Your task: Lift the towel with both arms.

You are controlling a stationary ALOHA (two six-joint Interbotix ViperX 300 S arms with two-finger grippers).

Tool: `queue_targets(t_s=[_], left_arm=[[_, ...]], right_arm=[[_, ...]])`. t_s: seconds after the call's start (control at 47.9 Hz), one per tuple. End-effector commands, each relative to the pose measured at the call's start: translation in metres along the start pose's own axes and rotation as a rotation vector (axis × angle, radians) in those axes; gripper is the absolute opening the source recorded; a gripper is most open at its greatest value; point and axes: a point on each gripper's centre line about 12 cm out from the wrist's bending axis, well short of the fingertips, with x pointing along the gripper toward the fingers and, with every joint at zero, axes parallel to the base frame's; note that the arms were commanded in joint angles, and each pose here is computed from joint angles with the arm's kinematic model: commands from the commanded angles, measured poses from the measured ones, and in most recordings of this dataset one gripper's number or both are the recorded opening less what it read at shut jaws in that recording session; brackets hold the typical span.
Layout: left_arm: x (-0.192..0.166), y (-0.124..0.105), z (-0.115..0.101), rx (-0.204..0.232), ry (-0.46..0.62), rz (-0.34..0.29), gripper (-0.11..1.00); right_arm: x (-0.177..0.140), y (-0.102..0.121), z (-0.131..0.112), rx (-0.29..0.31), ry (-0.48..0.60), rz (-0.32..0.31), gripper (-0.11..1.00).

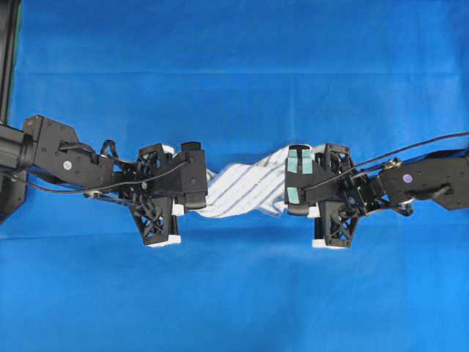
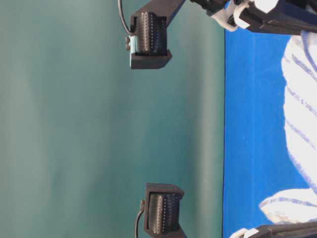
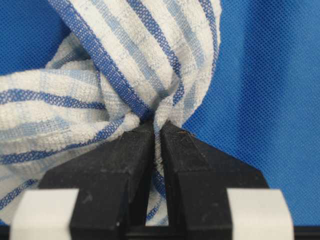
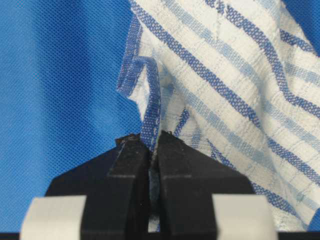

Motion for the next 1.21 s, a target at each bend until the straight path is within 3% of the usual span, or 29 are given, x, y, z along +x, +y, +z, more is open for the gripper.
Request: queue_targets(t_s=[0.0,0.229,0.668,0.876,1.189], left_arm=[[-0.009,0.001,0.01,-0.006,-0.022,0.0,0.03],[-0.044,-0.005,0.036,-0.005,-0.091,-0.017,0.03],[-0.16,-0.007,0.088,-0.016,-0.276,-0.039,0.03],[-0.204,-0.009,0.106,-0.016,-0.364,-0.051,0.03],[-0.239,-0.002,0.125,-0.042,-0.368,-0.026,0.03]], right_arm=[[-0.012,0.002,0.015,0.001,-0.057,0.012,0.01],[-0.04,0.002,0.03,0.01,-0.128,0.019,0.01],[-0.144,-0.01,0.063,0.017,-0.233,-0.053,0.01],[-0.192,-0.012,0.086,-0.014,-0.315,-0.071,0.01],[-0.246,-0.014,0.116,-0.094,-0.37,-0.116,0.01]])
